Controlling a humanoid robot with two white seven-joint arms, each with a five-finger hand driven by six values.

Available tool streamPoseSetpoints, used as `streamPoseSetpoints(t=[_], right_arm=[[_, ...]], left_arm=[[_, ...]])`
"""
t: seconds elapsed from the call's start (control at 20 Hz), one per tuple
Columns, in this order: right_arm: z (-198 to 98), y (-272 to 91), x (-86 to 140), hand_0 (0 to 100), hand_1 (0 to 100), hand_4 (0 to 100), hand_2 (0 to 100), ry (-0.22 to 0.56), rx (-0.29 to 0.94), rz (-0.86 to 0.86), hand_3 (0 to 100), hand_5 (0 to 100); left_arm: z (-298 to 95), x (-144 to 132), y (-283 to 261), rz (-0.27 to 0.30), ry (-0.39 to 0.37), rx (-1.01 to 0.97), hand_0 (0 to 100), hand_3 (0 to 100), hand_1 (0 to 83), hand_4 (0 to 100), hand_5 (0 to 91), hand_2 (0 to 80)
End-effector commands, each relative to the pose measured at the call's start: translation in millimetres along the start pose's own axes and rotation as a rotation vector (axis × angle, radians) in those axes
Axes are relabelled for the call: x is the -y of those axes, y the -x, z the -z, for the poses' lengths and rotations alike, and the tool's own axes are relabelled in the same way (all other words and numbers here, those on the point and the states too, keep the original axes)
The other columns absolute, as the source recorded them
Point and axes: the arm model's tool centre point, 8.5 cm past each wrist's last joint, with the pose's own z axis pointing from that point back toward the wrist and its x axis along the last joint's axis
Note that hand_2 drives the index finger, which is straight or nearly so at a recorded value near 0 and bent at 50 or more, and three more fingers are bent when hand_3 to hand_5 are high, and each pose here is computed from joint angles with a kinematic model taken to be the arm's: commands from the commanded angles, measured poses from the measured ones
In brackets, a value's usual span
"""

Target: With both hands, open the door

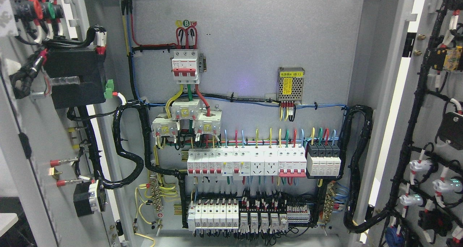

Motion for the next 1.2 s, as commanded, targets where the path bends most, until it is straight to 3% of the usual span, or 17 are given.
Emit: streamPoseSetpoints(t=[0.0,0.5,0.9,1.15], right_arm=[[16,-23,34,11,0,0,0,-0.022,0.048,-0.115,0,0],[26,-21,47,11,0,0,0,-0.004,0.015,-0.055,0,0],[27,-16,49,11,0,0,0,0.002,-0.003,-0.045,0,0],[25,-12,52,11,0,0,0,0.027,-0.027,-0.010,0,0]], left_arm=[[12,0,-33,0.060,0.056,0.125,0,0,0.0,3,0.0,0.0],[22,-23,-79,0.221,0.024,0.341,0,0,0.0,3,0.0,0.0],[27,-28,-115,0.300,-0.005,0.506,0,0,0.0,3,0.0,0.0],[26,-36,-130,0.324,-0.067,0.584,0,0,0.0,3,0.0,0.0]])
